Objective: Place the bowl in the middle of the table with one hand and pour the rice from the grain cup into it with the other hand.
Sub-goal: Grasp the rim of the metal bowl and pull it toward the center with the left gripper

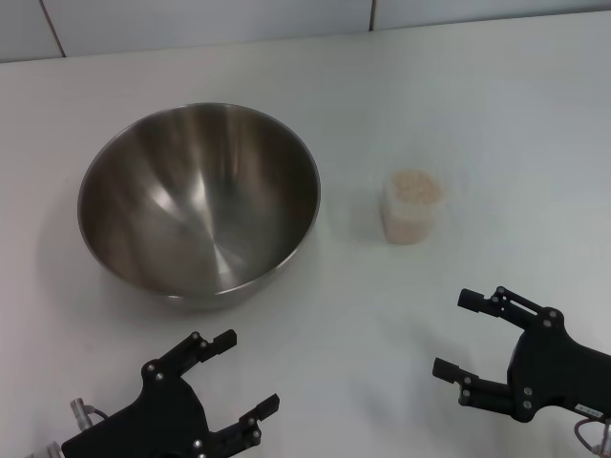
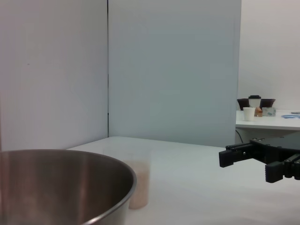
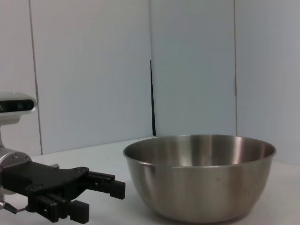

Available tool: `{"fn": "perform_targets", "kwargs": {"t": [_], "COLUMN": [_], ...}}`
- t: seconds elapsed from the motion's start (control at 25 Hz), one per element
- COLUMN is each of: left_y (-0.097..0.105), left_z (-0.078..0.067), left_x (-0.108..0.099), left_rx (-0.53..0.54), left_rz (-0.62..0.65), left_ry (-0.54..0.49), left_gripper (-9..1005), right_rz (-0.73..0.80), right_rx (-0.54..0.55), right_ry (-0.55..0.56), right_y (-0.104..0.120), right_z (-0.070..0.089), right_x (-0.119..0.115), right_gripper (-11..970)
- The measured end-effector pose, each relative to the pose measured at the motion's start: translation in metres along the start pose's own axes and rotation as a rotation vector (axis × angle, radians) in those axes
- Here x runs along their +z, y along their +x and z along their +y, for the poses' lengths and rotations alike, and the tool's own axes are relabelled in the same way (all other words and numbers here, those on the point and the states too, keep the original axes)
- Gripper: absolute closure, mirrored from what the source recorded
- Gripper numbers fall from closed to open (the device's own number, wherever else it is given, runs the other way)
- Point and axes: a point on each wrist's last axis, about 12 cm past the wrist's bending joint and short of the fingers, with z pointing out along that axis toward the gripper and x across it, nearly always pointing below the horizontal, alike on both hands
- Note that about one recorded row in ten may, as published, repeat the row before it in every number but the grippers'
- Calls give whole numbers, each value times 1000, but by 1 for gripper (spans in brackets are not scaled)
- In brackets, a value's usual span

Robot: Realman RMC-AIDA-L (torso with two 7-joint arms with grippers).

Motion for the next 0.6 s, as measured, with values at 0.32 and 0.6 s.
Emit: {"fn": "perform_targets", "kwargs": {"t": [0.32,0.6], "left_y": [-1,-37], "left_z": [0,23], "left_x": [1,-21], "left_rx": [1,-77], "left_rz": [-8,-289], "left_ry": [6,-86], "left_gripper": [182,183], "right_rz": [-2,-4], "right_rx": [-1,-10], "right_ry": [-1,0], "right_y": [0,-1], "right_z": [0,-1], "right_x": [1,2], "right_gripper": [125,125]}}
